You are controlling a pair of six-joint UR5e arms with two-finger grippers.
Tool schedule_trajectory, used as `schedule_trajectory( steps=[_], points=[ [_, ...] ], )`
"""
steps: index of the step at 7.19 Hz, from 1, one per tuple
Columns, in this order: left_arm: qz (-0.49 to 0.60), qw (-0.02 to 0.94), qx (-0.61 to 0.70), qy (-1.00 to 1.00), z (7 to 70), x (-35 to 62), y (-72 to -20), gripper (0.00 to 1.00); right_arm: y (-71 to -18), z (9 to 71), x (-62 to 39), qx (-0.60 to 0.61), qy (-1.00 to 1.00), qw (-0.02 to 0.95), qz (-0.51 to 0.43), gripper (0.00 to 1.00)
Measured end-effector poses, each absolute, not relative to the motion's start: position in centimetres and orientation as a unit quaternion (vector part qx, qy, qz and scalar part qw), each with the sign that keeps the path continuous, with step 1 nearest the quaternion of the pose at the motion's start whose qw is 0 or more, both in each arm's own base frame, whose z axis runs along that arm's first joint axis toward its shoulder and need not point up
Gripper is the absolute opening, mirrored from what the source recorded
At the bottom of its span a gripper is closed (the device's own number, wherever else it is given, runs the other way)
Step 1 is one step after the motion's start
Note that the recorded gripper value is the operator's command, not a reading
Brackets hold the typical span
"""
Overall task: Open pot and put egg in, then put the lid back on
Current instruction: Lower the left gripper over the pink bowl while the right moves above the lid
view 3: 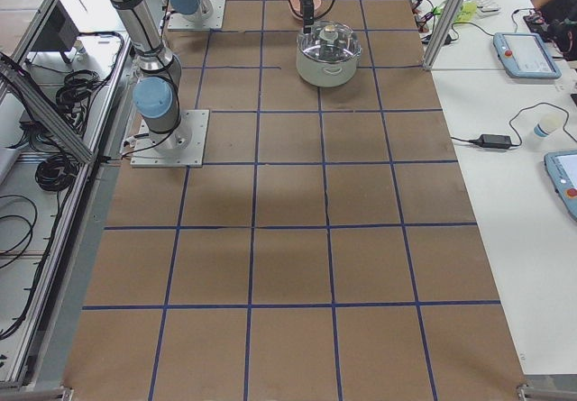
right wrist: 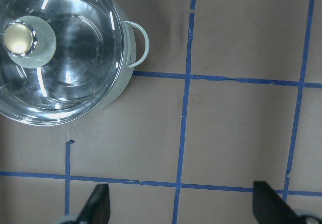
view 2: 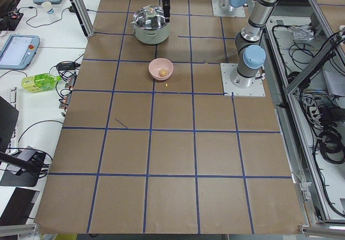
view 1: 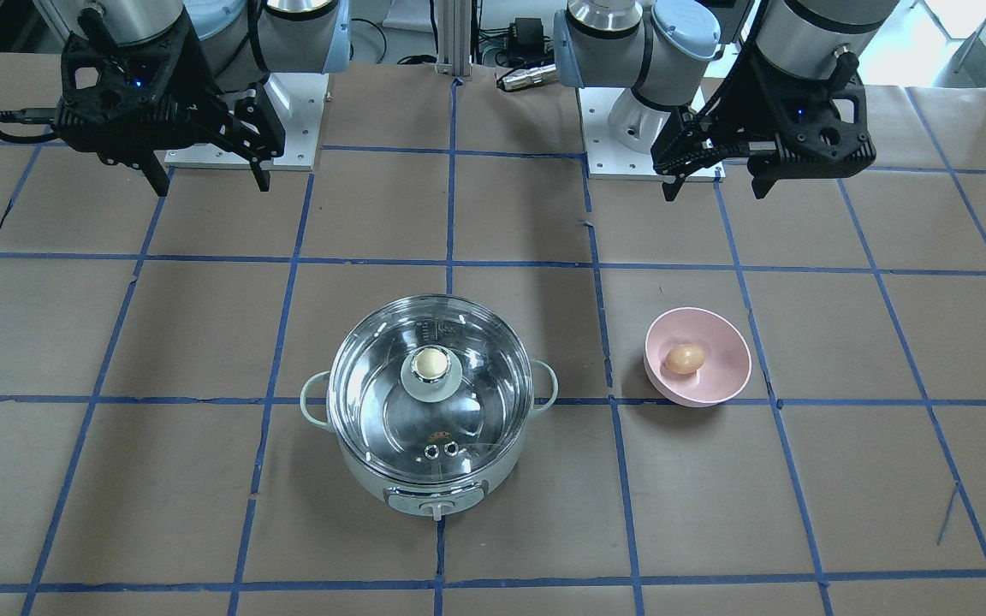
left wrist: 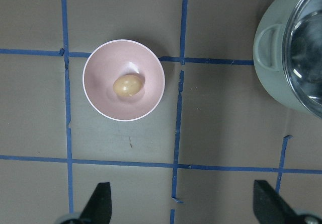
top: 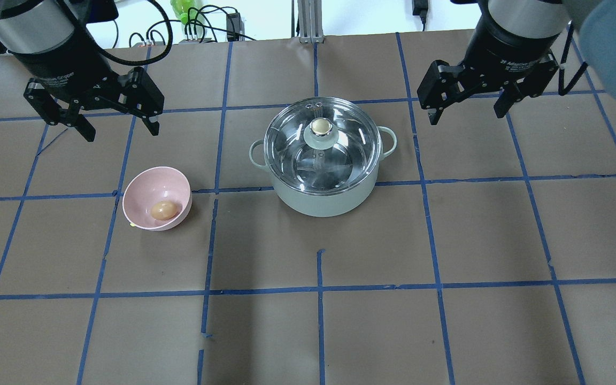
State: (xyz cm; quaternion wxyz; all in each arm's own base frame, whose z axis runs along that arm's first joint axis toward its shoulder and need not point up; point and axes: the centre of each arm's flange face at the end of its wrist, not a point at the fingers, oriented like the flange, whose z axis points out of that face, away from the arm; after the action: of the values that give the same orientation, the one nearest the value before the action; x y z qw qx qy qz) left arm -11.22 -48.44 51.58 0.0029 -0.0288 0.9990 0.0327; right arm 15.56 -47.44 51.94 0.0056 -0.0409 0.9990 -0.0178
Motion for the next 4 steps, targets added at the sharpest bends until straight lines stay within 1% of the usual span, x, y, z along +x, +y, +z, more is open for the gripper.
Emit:
schedule_trajectory(
  steps=[2, 4],
  points=[
    [0.059, 0.001, 0.002, 0.998, 49.0, -11.0, -47.9, 1.0, -48.1, 51.6, 15.8, -0.046, 0.999, 0.008, -0.014, 0.99],
    [0.067, -0.005, 0.056, 0.996, 46.5, -10.3, -47.9, 1.0, -50.6, 50.3, 17.9, -0.061, 0.998, 0.031, -0.014, 0.99]
  ],
)
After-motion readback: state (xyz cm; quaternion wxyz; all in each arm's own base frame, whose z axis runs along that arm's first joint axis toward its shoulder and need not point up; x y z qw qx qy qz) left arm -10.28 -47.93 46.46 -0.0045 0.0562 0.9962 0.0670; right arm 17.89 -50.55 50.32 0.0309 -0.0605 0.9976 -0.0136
